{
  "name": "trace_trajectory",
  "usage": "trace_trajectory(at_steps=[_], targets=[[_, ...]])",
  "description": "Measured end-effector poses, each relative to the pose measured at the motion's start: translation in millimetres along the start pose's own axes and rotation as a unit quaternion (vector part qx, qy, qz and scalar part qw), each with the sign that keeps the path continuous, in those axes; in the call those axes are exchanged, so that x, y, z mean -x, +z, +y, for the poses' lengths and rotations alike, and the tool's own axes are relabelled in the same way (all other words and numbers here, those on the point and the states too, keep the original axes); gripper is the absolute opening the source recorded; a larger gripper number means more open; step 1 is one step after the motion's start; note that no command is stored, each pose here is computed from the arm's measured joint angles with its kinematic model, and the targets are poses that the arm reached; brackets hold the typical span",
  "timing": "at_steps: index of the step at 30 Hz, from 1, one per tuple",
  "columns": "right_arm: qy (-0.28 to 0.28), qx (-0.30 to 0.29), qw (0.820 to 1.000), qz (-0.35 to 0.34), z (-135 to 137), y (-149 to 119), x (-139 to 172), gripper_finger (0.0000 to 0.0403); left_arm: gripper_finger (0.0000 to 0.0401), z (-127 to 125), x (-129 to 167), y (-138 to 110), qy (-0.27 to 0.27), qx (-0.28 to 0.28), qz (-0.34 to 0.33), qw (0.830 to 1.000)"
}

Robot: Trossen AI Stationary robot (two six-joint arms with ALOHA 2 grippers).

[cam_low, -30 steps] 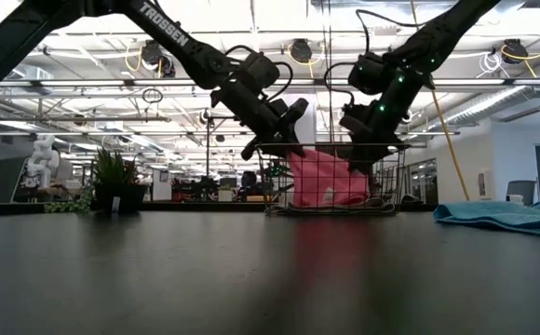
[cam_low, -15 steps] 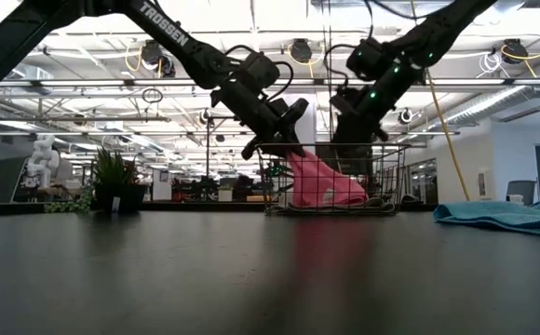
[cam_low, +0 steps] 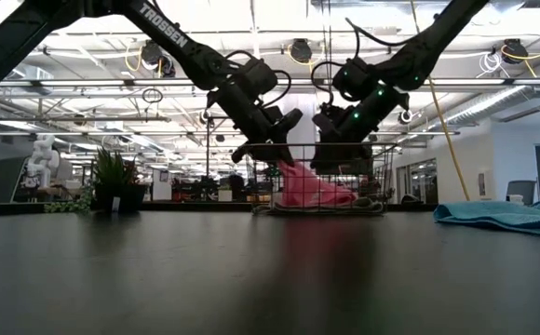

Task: Fold microfiber towels
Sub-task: Put the pink towel into the wire basket

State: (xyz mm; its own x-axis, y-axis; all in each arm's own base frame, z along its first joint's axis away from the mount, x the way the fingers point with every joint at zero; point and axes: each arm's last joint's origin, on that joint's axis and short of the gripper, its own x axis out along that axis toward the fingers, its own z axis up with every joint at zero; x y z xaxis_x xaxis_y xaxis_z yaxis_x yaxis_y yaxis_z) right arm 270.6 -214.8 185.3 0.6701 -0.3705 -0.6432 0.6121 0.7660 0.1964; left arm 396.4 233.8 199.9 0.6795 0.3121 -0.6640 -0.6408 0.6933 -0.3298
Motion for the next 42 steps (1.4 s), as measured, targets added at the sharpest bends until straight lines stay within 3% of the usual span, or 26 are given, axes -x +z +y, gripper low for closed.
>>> trace_trajectory(at_steps=[7, 17, 24, 28, 34, 38, 42], targets=[[0.013, -0.004, 1.000, 0.005, 0, -1, 0, 0.0130, 0.0090, -1, 0, -1, -0.013, -0.018, 0.006, 1.000], [0.023, -0.016, 1.000, -0.004, -1, 4, 8, 0.0130, 0.0174, -7, 12, 14, 0.002, -0.024, 0.017, 1.000], [0.020, -0.013, 0.999, -0.040, -2, 17, 32, 0.0130, 0.0212, -21, 29, 42, 0.012, -0.041, -0.010, 0.999], [0.035, -0.012, 0.998, -0.044, -2, 20, 37, 0.0130, 0.0214, -33, 44, 50, 0.041, -0.043, 0.011, 0.998], [0.055, 0.033, 0.998, -0.010, 2, 13, 36, 0.0106, 0.0214, -54, 71, 41, 0.096, -0.058, 0.113, 0.987], [0.049, 0.044, 0.998, 0.021, -4, 9, 38, 0.0058, 0.0212, -77, 102, 25, 0.156, -0.073, 0.151, 0.973], [0.035, 0.043, 0.997, 0.047, -12, 15, 44, 0.0035, 0.0191, -98, 128, -3, 0.256, -0.077, 0.189, 0.945]])
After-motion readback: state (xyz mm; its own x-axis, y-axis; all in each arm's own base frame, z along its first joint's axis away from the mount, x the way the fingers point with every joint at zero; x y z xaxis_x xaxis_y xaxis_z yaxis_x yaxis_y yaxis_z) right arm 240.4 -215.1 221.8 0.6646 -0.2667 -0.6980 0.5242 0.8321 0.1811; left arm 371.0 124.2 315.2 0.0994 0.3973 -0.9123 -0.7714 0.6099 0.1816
